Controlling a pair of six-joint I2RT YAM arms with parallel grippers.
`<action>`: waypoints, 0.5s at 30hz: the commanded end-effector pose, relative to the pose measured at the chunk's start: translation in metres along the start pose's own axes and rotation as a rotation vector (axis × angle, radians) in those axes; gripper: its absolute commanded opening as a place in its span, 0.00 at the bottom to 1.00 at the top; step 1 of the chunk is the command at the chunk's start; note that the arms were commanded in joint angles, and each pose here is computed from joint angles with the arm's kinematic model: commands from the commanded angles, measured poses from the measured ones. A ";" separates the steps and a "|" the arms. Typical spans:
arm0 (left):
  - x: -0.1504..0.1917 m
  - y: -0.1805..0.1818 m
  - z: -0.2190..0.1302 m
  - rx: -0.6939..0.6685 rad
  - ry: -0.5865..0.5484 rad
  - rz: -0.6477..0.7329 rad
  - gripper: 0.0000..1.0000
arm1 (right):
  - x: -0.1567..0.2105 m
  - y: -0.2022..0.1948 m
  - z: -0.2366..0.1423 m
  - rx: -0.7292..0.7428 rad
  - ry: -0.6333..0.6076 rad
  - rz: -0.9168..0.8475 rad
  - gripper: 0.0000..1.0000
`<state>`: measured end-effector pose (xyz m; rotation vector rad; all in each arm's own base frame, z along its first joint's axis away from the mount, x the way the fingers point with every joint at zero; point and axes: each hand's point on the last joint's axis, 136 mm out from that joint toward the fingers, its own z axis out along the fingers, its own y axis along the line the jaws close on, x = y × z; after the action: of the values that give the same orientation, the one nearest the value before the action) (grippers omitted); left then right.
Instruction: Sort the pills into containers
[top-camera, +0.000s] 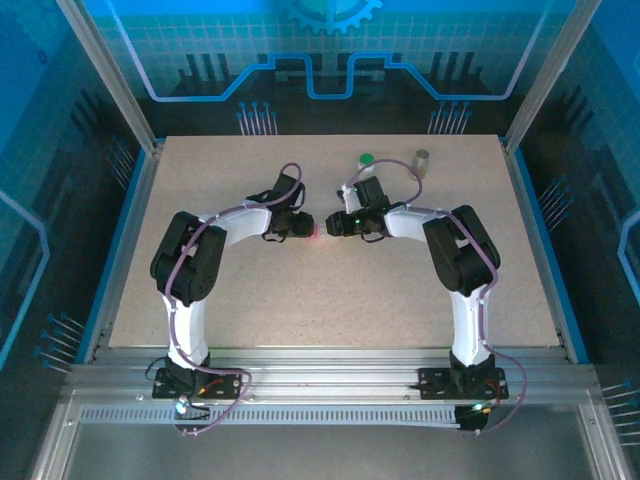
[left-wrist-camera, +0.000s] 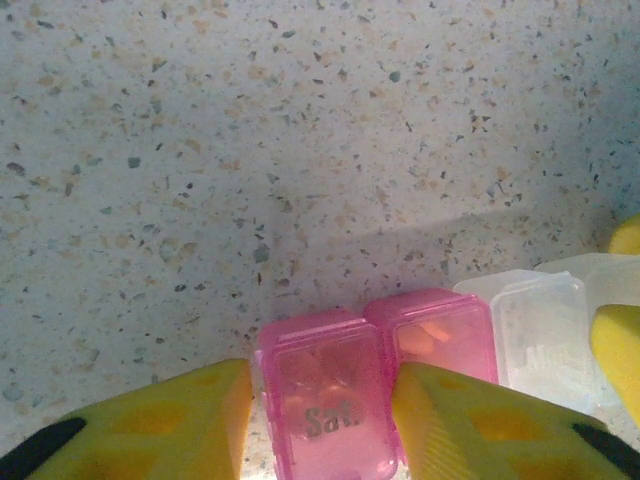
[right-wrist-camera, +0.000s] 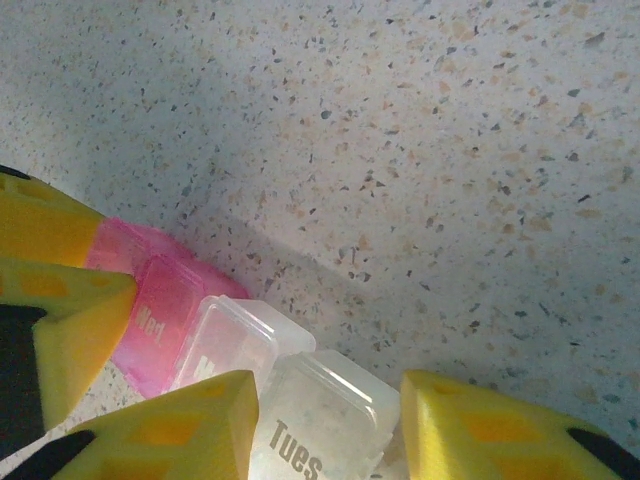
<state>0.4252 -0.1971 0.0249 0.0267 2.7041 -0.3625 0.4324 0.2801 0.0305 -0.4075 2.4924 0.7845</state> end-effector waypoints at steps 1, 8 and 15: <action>0.108 0.039 0.028 -0.125 0.350 -0.012 0.51 | 0.035 -0.021 0.016 0.040 0.106 0.040 0.43; 0.105 0.029 0.025 -0.098 0.357 -0.028 0.57 | 0.035 -0.022 0.014 0.029 0.094 0.055 0.43; 0.123 0.025 0.024 -0.140 0.422 0.008 0.59 | 0.034 -0.022 0.015 0.016 0.082 0.053 0.43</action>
<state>0.4237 -0.1961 0.0244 -0.0070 2.7217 -0.3556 0.4335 0.2798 0.0303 -0.4046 2.4815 0.8167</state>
